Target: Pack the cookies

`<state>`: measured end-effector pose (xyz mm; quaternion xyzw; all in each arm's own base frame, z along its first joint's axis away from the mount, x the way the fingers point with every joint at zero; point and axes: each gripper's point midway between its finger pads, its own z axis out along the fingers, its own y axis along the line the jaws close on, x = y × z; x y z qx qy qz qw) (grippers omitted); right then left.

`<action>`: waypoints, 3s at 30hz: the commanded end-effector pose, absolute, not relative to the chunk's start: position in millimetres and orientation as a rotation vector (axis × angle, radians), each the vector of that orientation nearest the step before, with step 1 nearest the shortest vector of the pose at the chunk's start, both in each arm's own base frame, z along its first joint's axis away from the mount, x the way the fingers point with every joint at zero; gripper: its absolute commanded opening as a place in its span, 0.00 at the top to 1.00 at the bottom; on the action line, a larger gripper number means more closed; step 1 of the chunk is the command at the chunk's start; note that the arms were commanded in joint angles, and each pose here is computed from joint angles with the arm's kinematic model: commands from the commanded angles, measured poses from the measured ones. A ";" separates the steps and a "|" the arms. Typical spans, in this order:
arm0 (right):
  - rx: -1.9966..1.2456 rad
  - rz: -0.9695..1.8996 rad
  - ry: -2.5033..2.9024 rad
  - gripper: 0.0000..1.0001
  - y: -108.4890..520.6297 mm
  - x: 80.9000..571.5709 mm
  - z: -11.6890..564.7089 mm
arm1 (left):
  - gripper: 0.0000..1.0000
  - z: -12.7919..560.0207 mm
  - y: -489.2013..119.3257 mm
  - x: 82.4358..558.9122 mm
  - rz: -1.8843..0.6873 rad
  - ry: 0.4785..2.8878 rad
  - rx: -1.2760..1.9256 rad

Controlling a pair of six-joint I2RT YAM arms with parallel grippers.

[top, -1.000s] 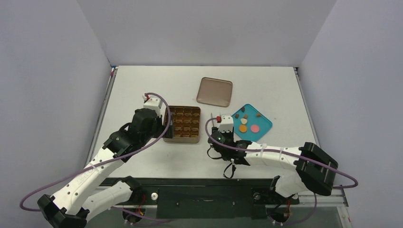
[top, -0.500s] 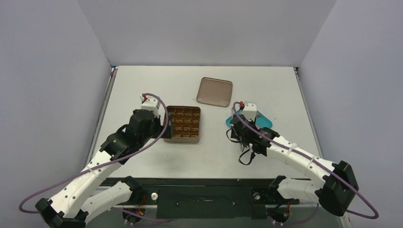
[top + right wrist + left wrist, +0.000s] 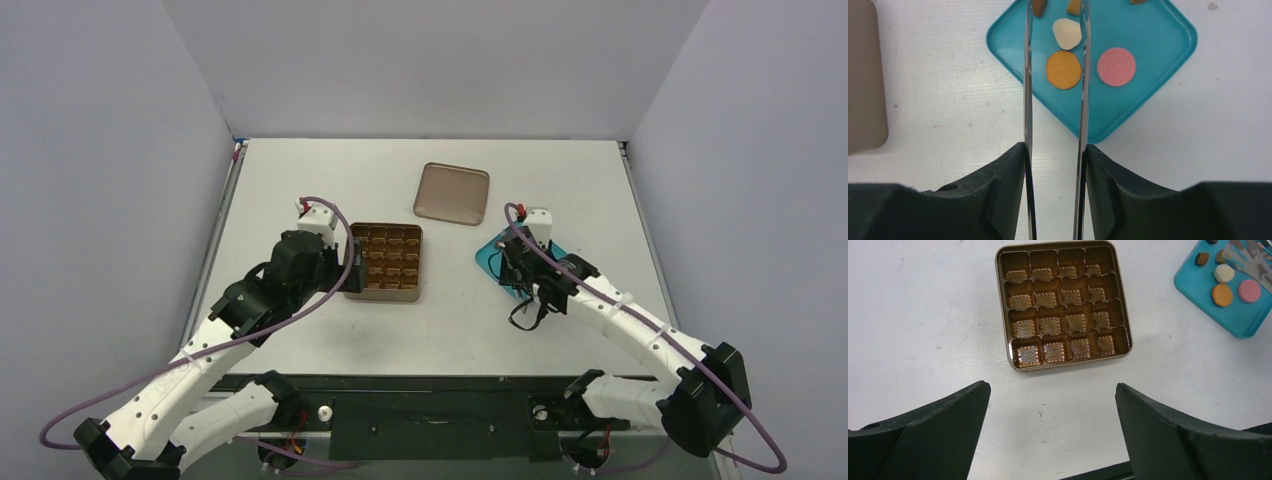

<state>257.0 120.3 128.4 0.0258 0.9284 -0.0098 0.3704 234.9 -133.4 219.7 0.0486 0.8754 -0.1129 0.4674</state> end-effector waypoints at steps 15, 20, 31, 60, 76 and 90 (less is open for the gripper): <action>0.052 0.054 2.369 0.61 144.0 288.3 135.4 | 0.03 224.9 -136.9 237.8 -0.304 2.125 0.123; 0.068 0.051 2.372 0.63 143.2 294.3 131.2 | 0.03 224.4 -137.2 237.9 -0.303 2.127 0.126; 0.077 0.048 2.393 0.64 145.0 299.2 114.9 | 0.03 222.5 -136.7 237.7 -0.298 2.132 0.126; 0.069 -0.058 2.426 0.68 129.2 291.8 91.1 | 0.03 221.7 -135.2 238.5 -0.286 2.134 0.123; 0.039 -0.068 2.397 0.86 131.7 291.8 108.4 | 0.03 221.0 -134.8 238.5 -0.282 2.137 0.121; -0.155 -0.061 2.259 0.91 178.5 280.6 190.2 | 0.03 227.5 -125.1 239.2 -0.249 2.106 0.081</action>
